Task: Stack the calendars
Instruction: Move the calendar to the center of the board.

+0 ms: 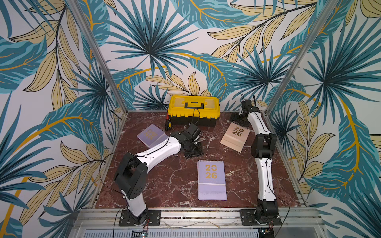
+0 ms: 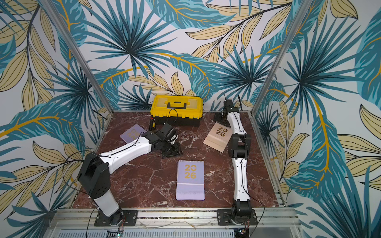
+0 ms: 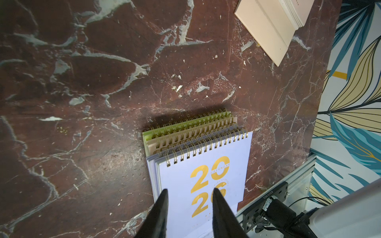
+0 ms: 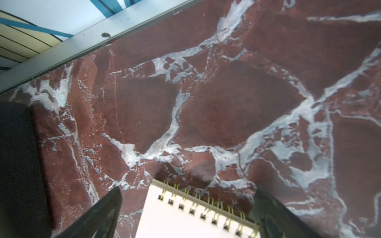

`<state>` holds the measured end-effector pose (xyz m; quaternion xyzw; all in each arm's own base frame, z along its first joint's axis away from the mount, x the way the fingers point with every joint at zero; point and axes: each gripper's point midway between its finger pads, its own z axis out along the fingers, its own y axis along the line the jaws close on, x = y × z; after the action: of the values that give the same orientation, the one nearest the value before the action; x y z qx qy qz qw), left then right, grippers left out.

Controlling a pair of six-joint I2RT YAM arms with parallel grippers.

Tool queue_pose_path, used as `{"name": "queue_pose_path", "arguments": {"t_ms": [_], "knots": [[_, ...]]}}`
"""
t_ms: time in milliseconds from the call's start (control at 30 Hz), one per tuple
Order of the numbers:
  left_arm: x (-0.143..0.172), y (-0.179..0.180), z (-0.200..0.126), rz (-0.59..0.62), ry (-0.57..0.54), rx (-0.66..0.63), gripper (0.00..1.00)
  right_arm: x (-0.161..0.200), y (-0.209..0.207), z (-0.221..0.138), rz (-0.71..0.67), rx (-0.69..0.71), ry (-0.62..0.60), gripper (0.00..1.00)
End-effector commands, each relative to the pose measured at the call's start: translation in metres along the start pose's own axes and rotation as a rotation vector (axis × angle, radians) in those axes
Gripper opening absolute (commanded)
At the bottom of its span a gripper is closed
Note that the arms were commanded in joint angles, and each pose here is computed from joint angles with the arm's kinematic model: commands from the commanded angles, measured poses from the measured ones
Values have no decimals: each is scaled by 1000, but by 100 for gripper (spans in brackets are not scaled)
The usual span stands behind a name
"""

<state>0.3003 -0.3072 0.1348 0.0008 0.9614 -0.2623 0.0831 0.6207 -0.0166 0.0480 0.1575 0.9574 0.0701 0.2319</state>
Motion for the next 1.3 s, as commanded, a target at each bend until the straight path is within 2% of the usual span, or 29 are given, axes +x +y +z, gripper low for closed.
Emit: {"name": "queue_pose_path", "arguments": {"t_ms": [0,133,400,733,933,1133,1267], "knots": [[-4,-1,-1,10,-12,7,37,27,-6,9,5,5,110,99],[-4,-2,-2,13,-12,9,37,47,-11,5,-86,69,177,99],[0,1,-8,18,-25,7,37,57,-17,-17,-245,198,195,99],[4,2,-18,24,-43,11,37,95,-31,-46,-436,316,300,99],[2,-5,-19,35,-49,30,37,126,-38,-68,-418,303,341,99],[-1,-15,-19,58,-50,46,37,163,-37,-79,-378,234,397,98],[0,-19,-18,67,-48,51,37,164,-37,-87,-349,235,347,97]]}}
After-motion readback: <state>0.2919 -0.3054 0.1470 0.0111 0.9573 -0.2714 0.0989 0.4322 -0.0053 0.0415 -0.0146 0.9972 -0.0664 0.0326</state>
